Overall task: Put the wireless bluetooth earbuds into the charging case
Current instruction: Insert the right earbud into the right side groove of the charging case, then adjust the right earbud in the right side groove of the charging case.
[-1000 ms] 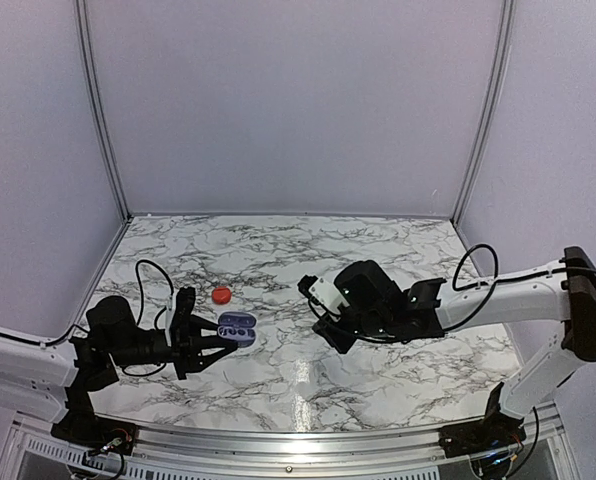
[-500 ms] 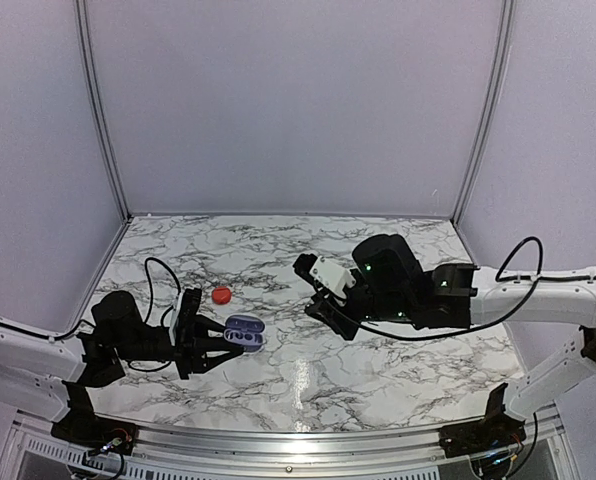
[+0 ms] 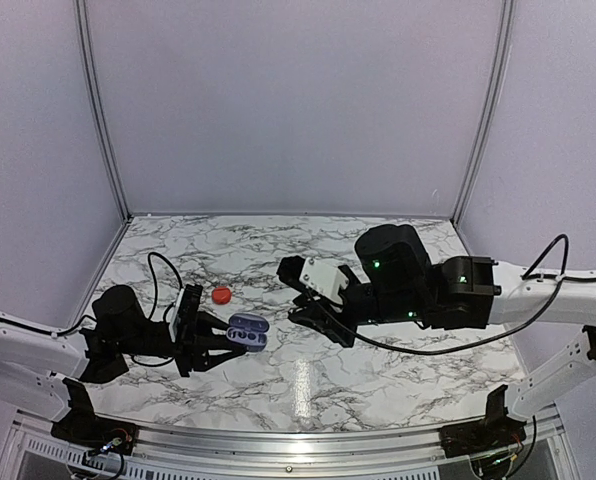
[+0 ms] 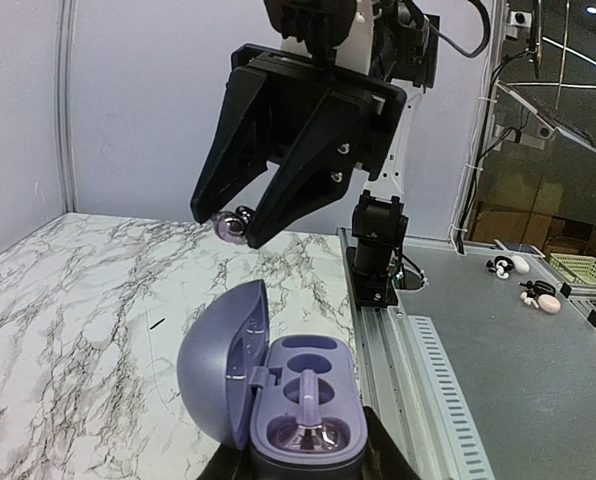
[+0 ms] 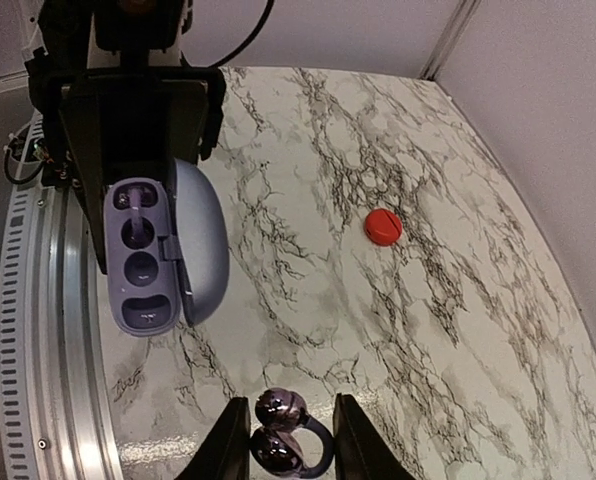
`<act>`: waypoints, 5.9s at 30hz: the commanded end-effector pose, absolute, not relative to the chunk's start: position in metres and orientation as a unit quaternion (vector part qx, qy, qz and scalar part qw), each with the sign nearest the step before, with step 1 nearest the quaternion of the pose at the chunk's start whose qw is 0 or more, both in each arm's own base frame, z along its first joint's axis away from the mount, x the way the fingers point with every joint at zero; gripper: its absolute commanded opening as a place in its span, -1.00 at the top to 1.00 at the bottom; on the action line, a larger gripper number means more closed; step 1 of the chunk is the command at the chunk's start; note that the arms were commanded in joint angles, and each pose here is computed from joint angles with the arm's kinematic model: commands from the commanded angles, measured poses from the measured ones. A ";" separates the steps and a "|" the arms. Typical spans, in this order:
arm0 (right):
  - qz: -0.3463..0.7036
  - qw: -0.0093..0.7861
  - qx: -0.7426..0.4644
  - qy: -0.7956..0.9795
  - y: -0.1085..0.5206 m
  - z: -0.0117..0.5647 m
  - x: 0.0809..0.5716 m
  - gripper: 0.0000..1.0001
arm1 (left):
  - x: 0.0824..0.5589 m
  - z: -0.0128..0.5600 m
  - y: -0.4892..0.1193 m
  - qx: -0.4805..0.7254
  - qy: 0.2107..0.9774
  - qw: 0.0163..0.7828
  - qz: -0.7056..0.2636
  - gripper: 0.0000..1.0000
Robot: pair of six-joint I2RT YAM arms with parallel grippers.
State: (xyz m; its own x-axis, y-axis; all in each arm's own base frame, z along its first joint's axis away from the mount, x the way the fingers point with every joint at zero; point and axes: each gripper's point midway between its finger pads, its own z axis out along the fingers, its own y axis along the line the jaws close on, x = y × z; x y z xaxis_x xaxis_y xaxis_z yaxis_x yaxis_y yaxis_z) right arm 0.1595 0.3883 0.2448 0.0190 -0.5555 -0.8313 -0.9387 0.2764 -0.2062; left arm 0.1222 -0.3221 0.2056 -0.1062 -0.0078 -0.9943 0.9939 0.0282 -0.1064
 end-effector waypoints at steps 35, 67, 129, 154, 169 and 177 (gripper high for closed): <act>0.197 0.453 -0.640 0.588 0.440 0.277 0.110 0.39 | 0.112 0.236 -0.326 0.469 0.479 0.484 -0.563 1.00; 0.186 0.447 -0.652 0.584 0.449 0.275 0.107 0.22 | 0.111 0.239 -0.323 0.464 0.473 0.494 -0.563 1.00; 0.362 0.370 -0.479 0.709 0.427 0.255 0.145 -0.97 | 0.112 0.254 -0.318 0.458 0.458 0.522 -0.556 1.00; 0.376 0.395 -0.448 0.709 0.427 0.291 0.158 -0.97 | 0.113 0.249 -0.319 0.459 0.463 0.517 -0.554 1.00; 0.373 0.369 -0.464 0.713 0.430 0.265 0.154 -0.97 | 0.114 0.251 -0.318 0.455 0.463 0.522 -0.553 1.00; 0.363 0.361 -0.467 0.722 0.427 0.251 0.154 -0.95 | 0.113 0.253 -0.317 0.454 0.462 0.524 -0.553 1.00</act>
